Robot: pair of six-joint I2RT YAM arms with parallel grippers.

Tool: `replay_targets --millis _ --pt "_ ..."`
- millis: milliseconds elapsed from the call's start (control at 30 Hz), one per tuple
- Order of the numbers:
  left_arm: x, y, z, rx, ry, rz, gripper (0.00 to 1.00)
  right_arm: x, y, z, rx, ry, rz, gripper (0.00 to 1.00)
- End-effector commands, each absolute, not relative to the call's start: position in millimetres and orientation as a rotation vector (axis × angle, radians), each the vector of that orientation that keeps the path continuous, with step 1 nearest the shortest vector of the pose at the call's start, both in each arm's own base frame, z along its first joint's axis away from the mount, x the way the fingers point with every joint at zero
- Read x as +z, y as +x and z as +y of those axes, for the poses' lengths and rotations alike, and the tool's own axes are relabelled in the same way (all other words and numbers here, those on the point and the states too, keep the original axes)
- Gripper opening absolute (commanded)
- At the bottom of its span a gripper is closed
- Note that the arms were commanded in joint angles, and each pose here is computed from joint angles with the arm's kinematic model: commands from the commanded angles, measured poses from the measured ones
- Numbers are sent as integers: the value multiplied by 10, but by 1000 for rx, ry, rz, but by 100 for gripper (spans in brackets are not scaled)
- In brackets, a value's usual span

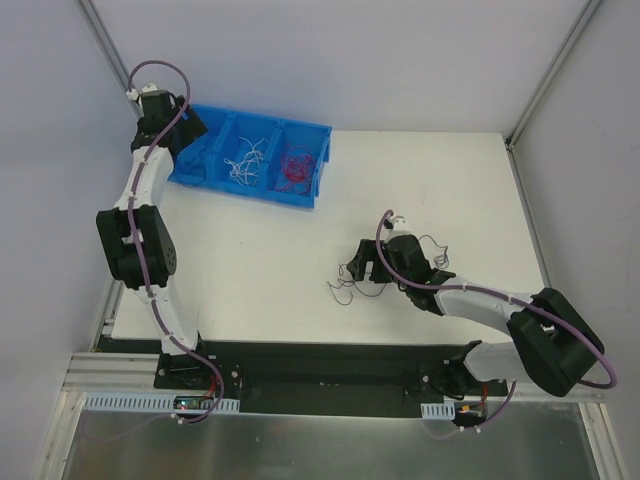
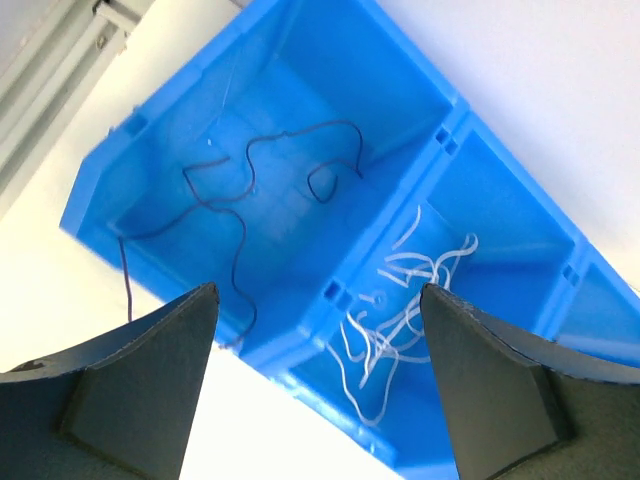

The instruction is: Untangle the cables

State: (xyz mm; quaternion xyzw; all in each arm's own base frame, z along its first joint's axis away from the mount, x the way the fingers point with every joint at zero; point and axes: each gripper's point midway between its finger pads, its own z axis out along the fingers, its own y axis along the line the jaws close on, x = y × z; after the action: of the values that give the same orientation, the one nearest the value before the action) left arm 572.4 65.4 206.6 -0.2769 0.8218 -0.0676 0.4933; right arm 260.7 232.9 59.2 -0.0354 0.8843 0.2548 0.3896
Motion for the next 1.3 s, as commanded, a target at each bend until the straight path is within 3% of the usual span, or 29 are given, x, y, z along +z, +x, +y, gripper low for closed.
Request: replay_targets --millis 0,200,433,600,633,733,933,1033,1267 --pt "2096 5411 796 -239 -808 1967 80 774 2668 2365 690 -68 2185 90" --pt "1662 5146 1171 -386 -1079 1922 76 770 2659 2369 697 -69 2184 90" --pt "1309 5301 1250 -442 -1026 1909 68 774 2664 2386 700 -75 2184 90" --pt "1173 5391 1250 -471 -1038 1898 68 766 2681 2403 700 -78 2190 90" --pt "1152 5405 1253 -474 -1044 1895 65 767 2680 2405 702 -79 2190 90" --pt "1074 5404 1254 -479 -1067 1895 42 765 2675 2412 703 -81 2192 90" --pt "1173 5454 1315 -449 -1008 1841 7 768 2690 2413 700 -81 2191 90" --pt "1212 5482 1352 -416 -988 1818 2 762 2688 2408 699 -80 2194 90" --pt "1179 5869 1280 -543 -957 1780 0 751 2701 2440 703 -86 2206 90"
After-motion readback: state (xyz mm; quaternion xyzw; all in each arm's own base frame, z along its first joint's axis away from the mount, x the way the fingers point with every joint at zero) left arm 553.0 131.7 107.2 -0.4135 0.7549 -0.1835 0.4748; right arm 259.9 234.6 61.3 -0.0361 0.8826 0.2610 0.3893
